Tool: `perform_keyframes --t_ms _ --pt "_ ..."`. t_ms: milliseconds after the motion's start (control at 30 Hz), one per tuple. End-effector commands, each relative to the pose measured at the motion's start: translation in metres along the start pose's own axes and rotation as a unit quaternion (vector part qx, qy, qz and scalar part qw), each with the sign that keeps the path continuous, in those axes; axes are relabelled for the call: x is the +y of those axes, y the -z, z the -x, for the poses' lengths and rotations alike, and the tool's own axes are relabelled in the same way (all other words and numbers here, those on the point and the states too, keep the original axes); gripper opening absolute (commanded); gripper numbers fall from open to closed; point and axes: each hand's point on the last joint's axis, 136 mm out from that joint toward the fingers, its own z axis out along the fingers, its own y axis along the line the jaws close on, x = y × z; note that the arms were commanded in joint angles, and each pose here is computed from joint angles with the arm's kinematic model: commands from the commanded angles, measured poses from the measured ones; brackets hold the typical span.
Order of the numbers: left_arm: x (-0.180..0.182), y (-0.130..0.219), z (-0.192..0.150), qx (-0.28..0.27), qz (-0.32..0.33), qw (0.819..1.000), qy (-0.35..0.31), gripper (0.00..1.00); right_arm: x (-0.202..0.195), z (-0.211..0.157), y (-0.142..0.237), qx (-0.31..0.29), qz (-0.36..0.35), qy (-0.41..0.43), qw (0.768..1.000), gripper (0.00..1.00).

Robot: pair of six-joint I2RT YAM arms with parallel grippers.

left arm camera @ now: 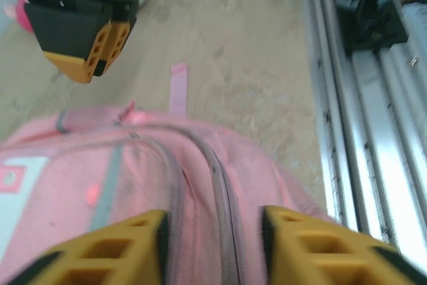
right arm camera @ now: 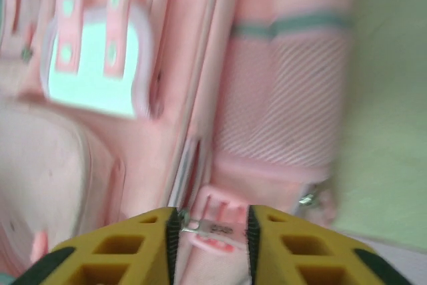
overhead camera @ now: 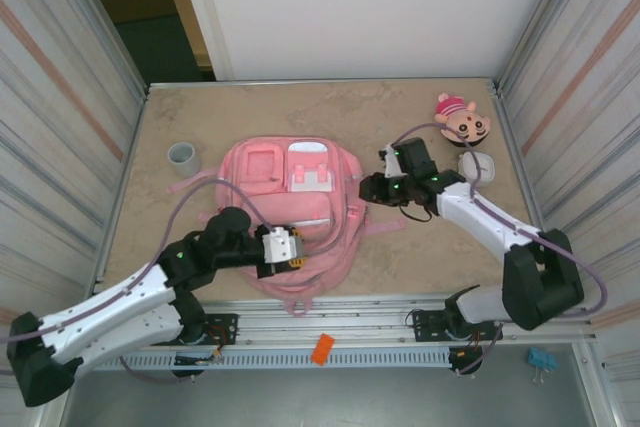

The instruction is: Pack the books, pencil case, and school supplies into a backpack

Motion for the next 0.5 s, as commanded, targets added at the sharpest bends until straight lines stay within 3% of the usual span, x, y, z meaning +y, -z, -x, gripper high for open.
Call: perform_keyframes --t_ms 0,100,200,300,400,467 --pt "0.006 0.023 0.024 -0.037 0.025 0.999 0.002 0.55 0.006 0.023 0.027 -0.082 -0.005 0.048 0.995 0.37" --pt "0.018 0.035 0.022 -0.031 0.073 0.997 -0.004 0.62 0.012 0.021 0.04 -0.106 0.01 0.079 0.991 0.43" --pt "0.036 0.034 0.003 0.024 0.122 0.992 -0.014 0.64 0.02 0.019 0.046 -0.117 0.031 0.104 0.987 0.5" --pt "0.044 0.024 -0.018 0.094 0.126 0.987 -0.03 0.65 0.026 0.013 0.046 -0.118 0.043 0.136 0.983 0.53" --pt "0.047 0.006 -0.036 0.148 0.108 0.982 -0.036 0.76 0.031 0.01 0.046 -0.125 0.05 0.153 0.979 0.53" --pt "0.054 -0.004 -0.045 0.175 0.112 0.978 -0.033 0.79 0.035 0.009 0.046 -0.13 0.055 0.166 0.976 0.53"
